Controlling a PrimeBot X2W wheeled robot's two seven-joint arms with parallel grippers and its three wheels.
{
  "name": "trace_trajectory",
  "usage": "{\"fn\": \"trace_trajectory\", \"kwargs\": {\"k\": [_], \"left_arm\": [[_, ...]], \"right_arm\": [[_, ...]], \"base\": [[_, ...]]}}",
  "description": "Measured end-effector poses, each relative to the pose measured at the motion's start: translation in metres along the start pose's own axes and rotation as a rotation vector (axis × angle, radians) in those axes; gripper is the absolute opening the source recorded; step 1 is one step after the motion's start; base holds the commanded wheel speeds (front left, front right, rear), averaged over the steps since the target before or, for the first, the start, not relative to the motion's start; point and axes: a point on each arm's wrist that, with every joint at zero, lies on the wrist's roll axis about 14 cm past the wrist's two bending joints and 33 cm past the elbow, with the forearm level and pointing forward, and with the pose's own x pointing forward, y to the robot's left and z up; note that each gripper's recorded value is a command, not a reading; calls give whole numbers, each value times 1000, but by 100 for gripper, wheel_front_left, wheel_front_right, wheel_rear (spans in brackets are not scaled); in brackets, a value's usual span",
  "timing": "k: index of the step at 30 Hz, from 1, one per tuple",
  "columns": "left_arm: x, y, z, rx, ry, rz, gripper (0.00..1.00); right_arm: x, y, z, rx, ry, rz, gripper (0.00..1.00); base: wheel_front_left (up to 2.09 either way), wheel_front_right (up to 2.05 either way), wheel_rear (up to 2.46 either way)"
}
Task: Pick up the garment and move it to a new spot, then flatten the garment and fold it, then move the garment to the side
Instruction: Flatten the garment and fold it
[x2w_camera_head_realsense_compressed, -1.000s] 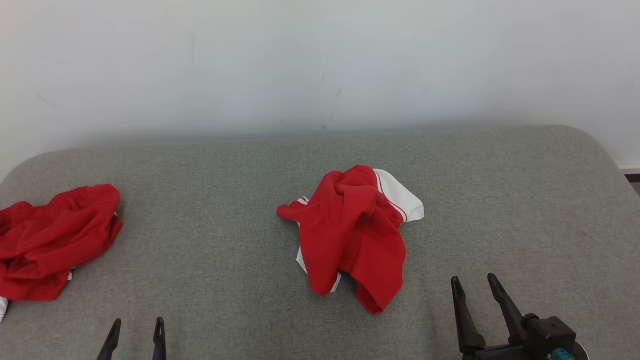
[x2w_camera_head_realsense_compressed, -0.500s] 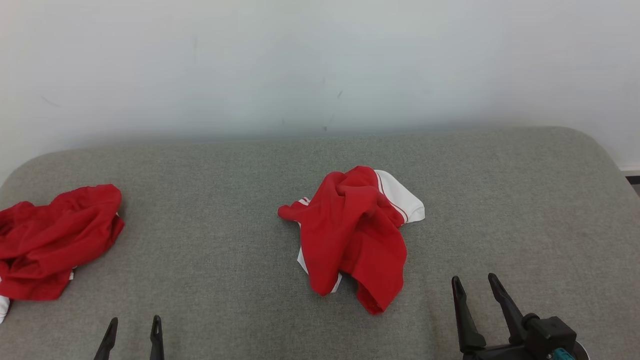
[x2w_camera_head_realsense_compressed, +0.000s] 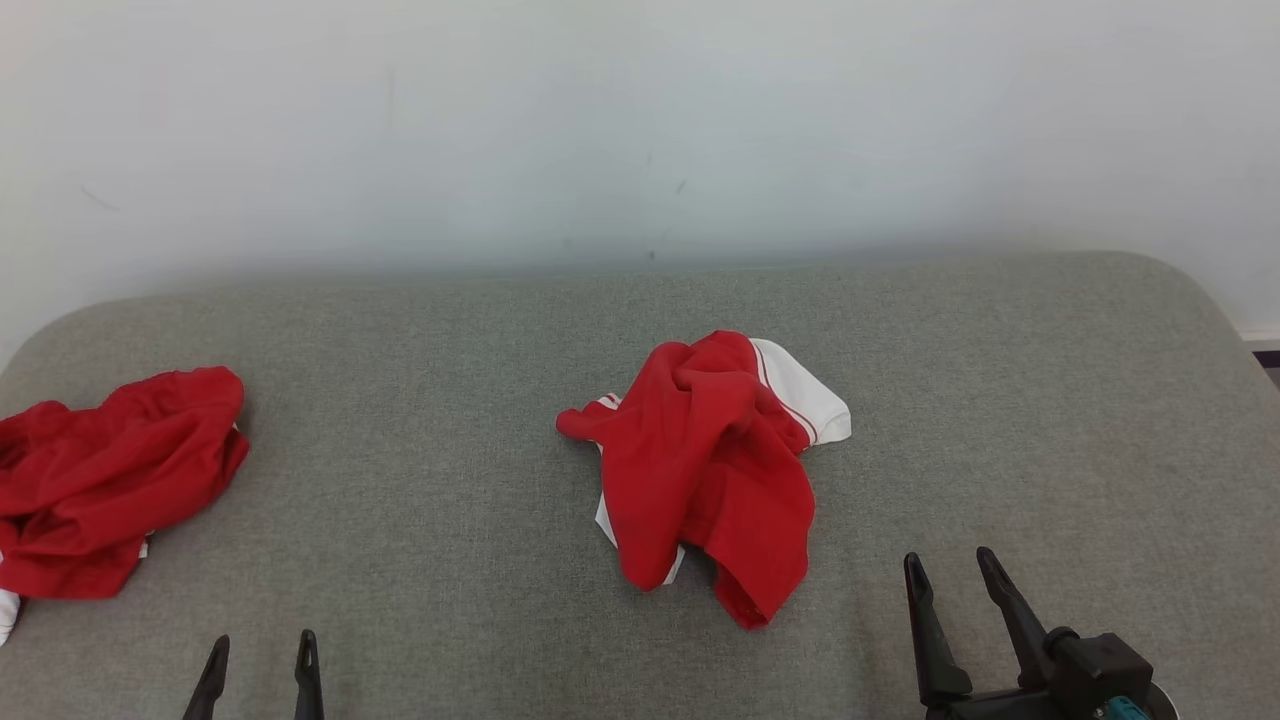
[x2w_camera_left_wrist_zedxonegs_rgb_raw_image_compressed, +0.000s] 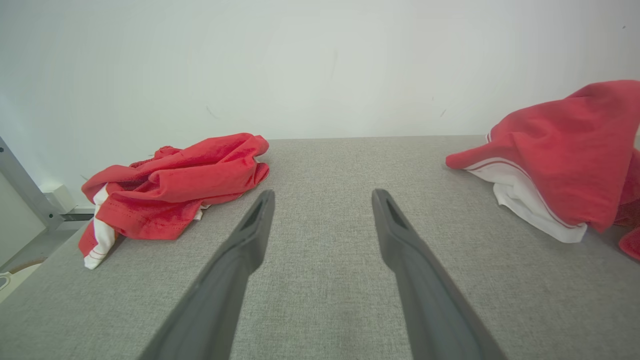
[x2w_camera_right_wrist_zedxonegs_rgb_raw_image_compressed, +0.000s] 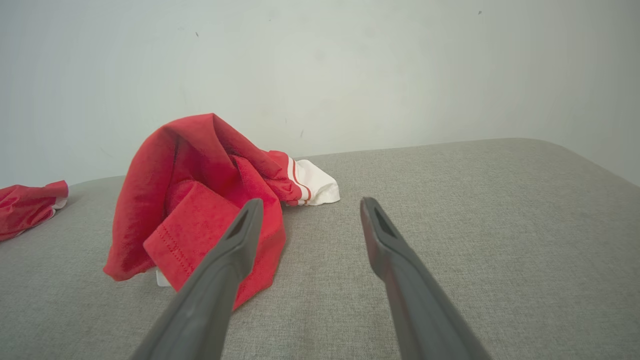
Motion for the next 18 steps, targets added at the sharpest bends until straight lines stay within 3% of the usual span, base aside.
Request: {"fn": "trace_trajectory", "kwargs": {"k": [13, 18], "left_arm": [[-1, 4, 1, -11, -6, 20, 100], [0, 7, 0, -27, -4, 35, 100]], "right_arm": [[0, 3, -11, -3, 35, 10, 100], [22, 8, -9, -37, 39, 39, 100]], "base": [[0, 0, 0], [0, 0, 0]]}}
